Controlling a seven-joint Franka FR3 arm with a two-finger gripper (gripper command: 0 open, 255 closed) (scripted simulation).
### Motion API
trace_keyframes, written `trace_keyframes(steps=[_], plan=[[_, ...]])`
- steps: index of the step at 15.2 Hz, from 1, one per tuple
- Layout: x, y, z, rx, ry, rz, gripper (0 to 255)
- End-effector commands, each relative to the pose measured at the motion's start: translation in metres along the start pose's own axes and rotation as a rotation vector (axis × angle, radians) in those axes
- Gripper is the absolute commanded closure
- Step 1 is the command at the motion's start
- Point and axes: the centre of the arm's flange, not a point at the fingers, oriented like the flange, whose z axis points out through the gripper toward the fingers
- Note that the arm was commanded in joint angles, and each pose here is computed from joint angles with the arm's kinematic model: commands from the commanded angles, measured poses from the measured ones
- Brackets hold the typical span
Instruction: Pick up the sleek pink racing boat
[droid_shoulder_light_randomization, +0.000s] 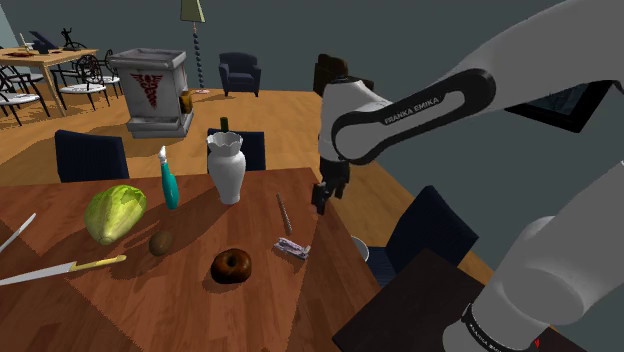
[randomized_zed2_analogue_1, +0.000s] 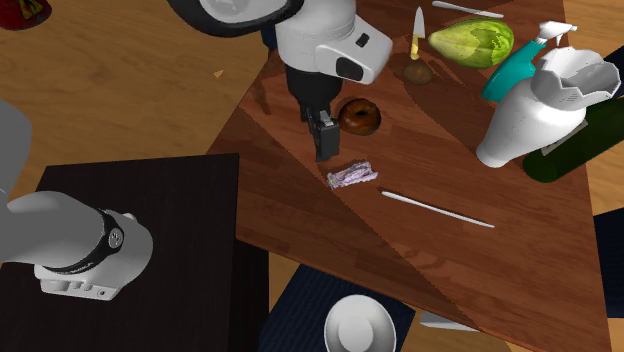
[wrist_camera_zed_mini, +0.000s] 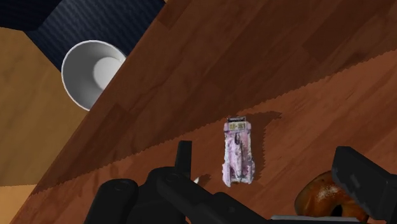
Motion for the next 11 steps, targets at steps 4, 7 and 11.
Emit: trace_keyframes(steps=[4, 7, 11], plan=[[0.036, -0.016, 0.057, -0.029, -0.005, -0.018, 0], [0.056, -0.026, 0.09, -0.048, -0.009, -0.029, 0], [0.083, -0.039, 0.136, -0.072, -0.014, -0.043, 0]])
